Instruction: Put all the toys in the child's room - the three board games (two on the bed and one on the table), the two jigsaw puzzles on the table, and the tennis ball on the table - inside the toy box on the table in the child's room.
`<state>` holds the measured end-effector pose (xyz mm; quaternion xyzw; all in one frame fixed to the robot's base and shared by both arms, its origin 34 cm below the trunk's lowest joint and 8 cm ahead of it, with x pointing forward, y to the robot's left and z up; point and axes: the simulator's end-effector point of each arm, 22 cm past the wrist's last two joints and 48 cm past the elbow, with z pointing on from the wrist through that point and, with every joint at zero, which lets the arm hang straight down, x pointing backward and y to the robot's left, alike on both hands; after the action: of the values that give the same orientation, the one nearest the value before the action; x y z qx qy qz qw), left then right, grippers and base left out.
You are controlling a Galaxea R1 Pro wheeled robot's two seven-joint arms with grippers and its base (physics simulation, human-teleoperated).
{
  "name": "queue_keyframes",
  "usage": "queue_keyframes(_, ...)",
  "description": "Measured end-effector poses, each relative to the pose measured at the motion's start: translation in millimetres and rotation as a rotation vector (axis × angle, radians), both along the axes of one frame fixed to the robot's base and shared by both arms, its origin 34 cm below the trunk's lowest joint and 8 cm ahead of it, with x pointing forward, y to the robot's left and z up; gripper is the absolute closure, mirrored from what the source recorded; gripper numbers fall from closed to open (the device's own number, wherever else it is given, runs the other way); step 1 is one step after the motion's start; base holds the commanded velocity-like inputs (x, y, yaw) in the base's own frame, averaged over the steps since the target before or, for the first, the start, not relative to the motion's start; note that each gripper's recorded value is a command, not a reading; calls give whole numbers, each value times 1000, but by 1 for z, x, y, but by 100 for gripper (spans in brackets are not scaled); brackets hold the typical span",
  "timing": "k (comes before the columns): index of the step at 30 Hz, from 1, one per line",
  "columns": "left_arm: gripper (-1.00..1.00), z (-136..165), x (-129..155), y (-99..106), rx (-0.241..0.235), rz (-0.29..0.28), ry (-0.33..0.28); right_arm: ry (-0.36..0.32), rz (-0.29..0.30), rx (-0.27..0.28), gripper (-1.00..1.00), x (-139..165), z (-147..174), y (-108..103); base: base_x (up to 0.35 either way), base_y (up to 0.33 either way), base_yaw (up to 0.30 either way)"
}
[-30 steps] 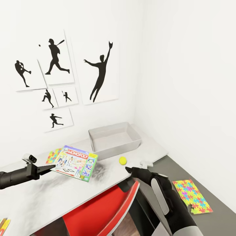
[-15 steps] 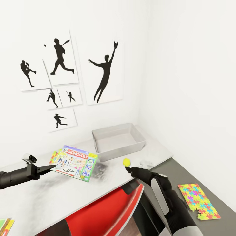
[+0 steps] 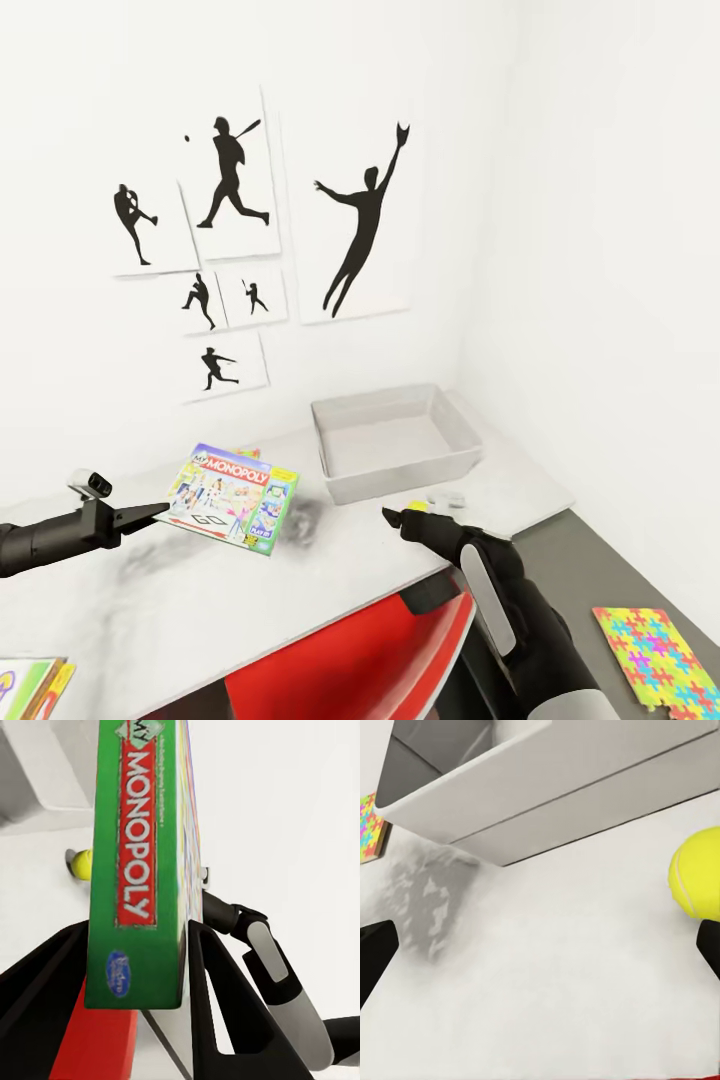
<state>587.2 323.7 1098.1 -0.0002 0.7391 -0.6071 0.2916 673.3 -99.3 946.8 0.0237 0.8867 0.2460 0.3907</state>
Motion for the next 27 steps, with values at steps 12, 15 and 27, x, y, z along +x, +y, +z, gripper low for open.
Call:
queue_keyframes(12,100,0,0,0,0,1,-1,0,0,0,-100,0,0,0,69,17,3)
queue_keyframes(15,100,0,0,0,-1,1,-1,1,0,-1,-100,0,0,0,36,14,0)
queue_keyframes(27,100,1,0,0,-1,1,-2,1,1,0,-100,0,0,0,84,56,0)
